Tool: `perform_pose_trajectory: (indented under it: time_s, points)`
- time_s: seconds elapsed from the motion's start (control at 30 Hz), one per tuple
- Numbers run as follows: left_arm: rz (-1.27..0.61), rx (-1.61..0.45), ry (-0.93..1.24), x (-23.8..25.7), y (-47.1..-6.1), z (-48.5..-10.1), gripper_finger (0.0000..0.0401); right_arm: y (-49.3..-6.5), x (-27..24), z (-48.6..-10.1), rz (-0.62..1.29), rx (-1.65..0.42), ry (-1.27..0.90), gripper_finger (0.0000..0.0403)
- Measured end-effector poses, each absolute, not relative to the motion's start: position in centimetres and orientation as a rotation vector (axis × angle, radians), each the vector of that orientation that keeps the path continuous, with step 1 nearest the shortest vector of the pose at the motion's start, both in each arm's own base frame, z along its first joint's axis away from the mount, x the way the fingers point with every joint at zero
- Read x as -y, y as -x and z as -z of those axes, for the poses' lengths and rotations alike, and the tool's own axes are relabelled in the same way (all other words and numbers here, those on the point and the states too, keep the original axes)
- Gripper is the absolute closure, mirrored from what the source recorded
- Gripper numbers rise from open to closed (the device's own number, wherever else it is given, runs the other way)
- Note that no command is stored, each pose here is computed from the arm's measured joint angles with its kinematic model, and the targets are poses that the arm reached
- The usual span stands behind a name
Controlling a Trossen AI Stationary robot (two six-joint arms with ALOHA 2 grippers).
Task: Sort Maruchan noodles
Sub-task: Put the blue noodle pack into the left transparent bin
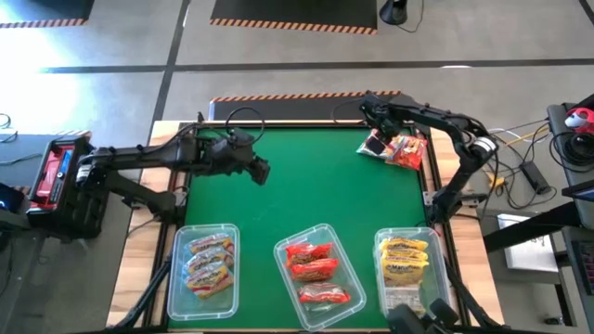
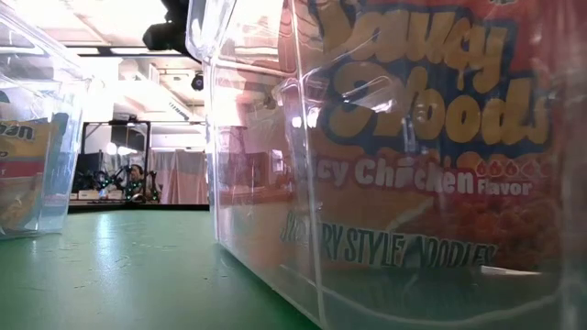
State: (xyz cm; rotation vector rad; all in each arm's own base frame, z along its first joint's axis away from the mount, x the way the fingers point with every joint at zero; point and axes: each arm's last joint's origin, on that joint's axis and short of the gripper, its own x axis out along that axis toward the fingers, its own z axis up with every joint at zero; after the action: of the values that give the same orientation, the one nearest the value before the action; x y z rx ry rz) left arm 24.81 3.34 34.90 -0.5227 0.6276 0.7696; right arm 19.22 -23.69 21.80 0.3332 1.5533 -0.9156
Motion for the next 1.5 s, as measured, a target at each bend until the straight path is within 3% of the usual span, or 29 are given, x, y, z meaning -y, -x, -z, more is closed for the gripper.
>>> perform_pose_trajectory:
  time_s: [0.73, 1.23, 1.5]
  points:
    - [-0.710, -0.676, 0.478, -6.3, -24.5, -35.0, 0.0188, -20.2, 24.6, -21.5, 0.723, -1.782, -0.404, 0.0326]
    - [-0.704, -0.652, 0.481, -6.3, -24.6, -35.2, 0.0188, -21.9, 23.1, -19.5, 0.512, -1.833, -0.506, 0.0335]
    - [-0.697, -0.655, 0.483, -6.3, -24.7, -35.1, 0.0188, -22.7, 22.9, -18.8, 0.532, -1.827, -0.509, 0.0335]
